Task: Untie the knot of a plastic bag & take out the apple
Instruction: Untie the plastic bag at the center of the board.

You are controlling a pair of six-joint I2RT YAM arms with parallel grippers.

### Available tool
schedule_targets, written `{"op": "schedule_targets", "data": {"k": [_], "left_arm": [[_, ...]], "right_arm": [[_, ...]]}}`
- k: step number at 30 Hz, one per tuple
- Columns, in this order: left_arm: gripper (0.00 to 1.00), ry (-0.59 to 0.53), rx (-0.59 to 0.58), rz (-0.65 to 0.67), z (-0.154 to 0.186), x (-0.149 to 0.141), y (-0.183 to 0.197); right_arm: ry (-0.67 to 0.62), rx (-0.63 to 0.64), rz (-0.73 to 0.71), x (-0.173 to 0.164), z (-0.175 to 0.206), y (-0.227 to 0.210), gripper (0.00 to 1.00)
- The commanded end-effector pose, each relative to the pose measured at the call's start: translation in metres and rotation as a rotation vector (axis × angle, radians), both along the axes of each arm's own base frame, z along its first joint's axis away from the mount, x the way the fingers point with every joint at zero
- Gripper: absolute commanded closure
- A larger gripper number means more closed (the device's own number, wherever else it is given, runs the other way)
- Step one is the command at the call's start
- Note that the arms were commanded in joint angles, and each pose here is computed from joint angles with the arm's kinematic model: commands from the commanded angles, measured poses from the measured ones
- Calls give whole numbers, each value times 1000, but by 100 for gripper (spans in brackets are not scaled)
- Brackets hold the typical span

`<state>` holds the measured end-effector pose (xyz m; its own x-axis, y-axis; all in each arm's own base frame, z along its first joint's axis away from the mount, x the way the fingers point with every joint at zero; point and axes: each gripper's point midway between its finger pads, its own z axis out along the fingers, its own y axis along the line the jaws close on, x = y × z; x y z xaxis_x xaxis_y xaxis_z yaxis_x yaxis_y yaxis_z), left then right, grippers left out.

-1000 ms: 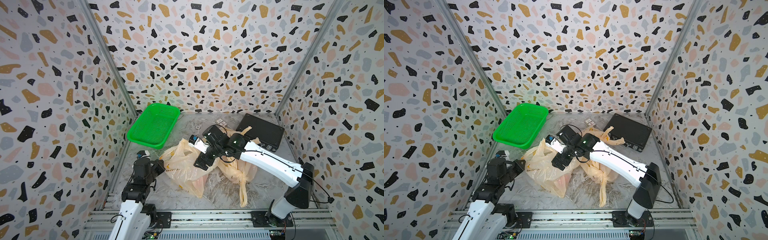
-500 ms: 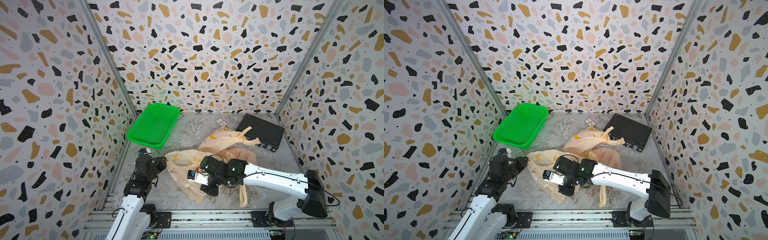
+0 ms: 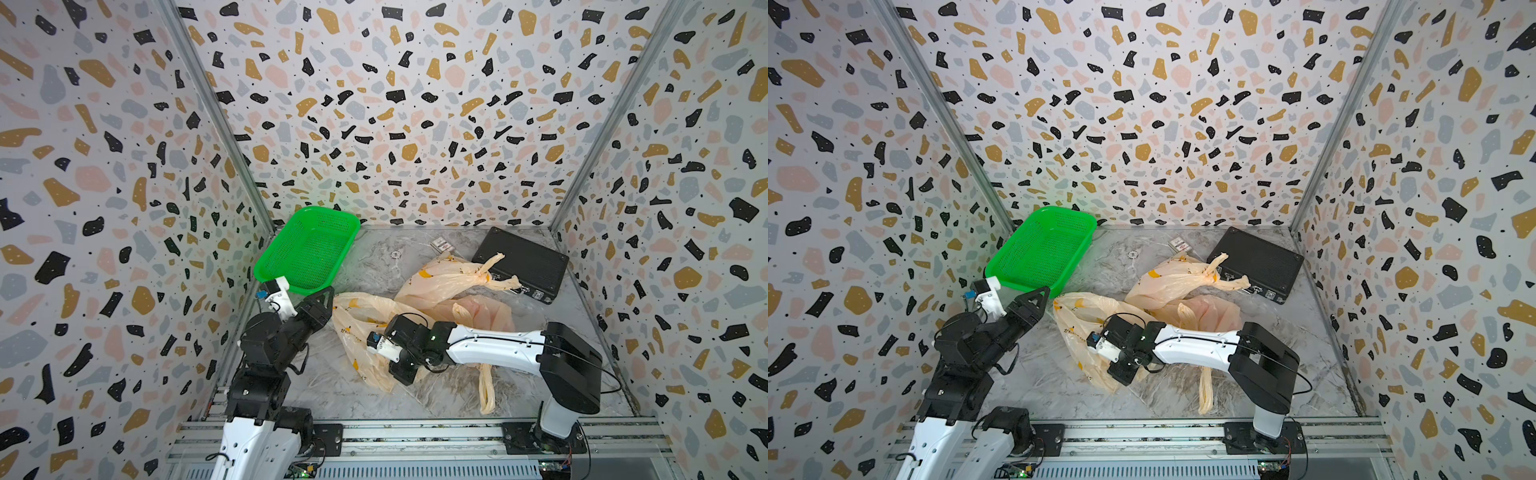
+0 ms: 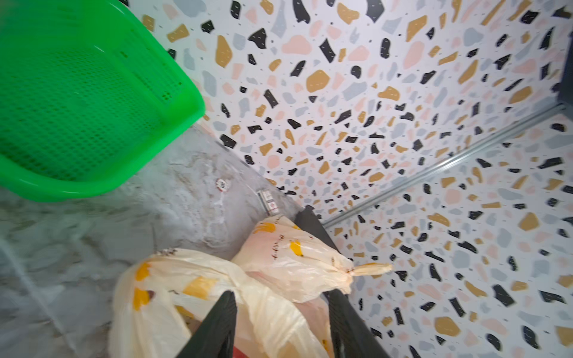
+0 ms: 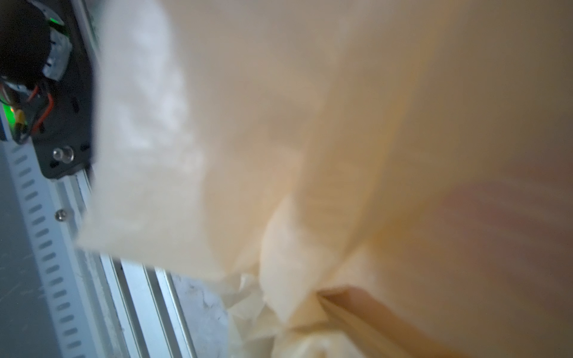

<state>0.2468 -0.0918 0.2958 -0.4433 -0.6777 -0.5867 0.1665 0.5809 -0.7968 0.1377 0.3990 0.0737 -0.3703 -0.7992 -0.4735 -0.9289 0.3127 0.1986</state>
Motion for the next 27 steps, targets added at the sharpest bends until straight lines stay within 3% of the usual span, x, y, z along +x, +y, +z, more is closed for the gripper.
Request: {"op": "schedule_targets", "data": {"k": [1, 4, 8, 11, 17, 21, 25, 27], "left_arm": [[53, 100, -48, -156, -25, -15, -34], [54, 171, -82, -213, -56, -19, -55], [50, 188, -90, -178, -82, -17, -65], [47, 189, -123, -169, -89, -8, -69], [44, 289, -28, -222, -119, 4, -93], [52, 394, 96, -224, -142, -7, -89], [62, 392, 216, -239, -143, -20, -81], [67, 380, 263, -266, -143, -25, -83]], "right_arm": [[30, 41, -52, 3, 1, 2, 82], [53, 92, -60, 2, 11, 3, 64], [72, 181, -49, -4, 31, 3, 51], [78, 251, -34, -11, 48, 2, 48], [80, 315, -9, -19, 76, -3, 45], [42, 327, -8, -19, 106, -15, 39], [-12, 335, -35, -10, 154, -33, 24], [-45, 343, -58, -1, 176, -38, 21]]}}
